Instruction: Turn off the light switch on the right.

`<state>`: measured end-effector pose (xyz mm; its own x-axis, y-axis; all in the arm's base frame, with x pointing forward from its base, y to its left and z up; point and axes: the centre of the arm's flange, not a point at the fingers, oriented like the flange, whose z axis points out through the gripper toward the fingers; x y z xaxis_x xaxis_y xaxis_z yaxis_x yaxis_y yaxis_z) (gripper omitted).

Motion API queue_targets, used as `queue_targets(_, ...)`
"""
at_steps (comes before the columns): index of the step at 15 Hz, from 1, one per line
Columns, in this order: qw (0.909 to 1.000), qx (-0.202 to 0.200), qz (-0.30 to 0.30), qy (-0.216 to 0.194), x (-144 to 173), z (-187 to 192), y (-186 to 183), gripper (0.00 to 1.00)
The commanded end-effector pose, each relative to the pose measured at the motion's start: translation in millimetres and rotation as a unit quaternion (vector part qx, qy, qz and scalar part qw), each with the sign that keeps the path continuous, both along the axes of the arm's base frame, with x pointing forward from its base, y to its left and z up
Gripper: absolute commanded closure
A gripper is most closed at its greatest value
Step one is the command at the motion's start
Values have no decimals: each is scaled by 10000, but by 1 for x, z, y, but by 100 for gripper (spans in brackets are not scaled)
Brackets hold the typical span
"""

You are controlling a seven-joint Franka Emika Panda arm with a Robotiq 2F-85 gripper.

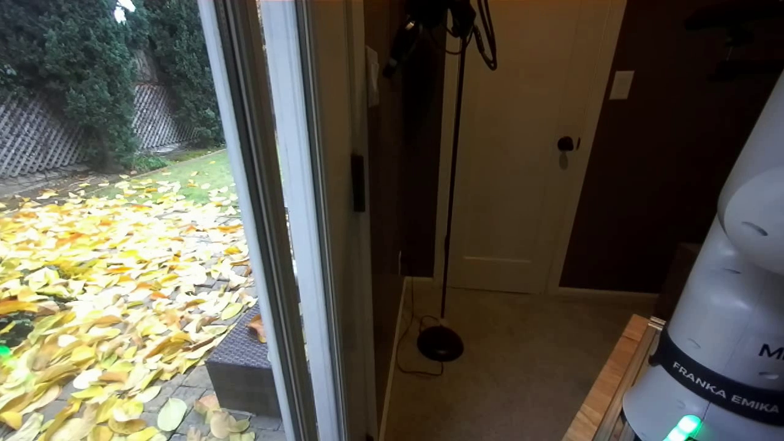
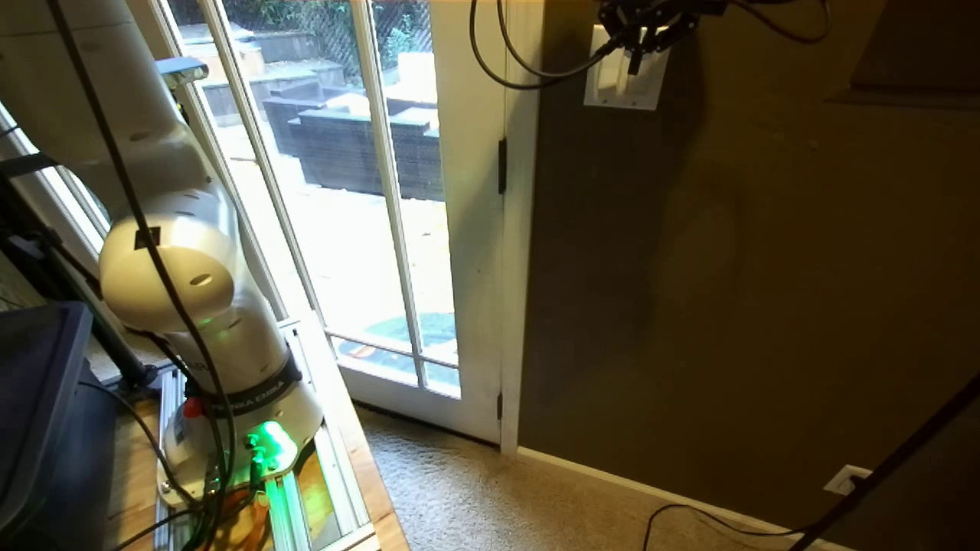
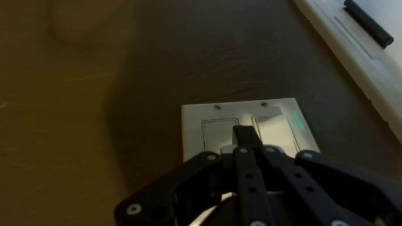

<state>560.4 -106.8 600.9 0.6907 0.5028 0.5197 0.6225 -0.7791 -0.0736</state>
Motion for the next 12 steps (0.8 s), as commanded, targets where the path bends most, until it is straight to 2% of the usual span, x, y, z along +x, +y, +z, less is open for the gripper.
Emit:
queue_targets(1,9997,102,46,-223,-3,1,6,100)
queue_targets(12,9985,-209,137,-495,-1,6,4,100)
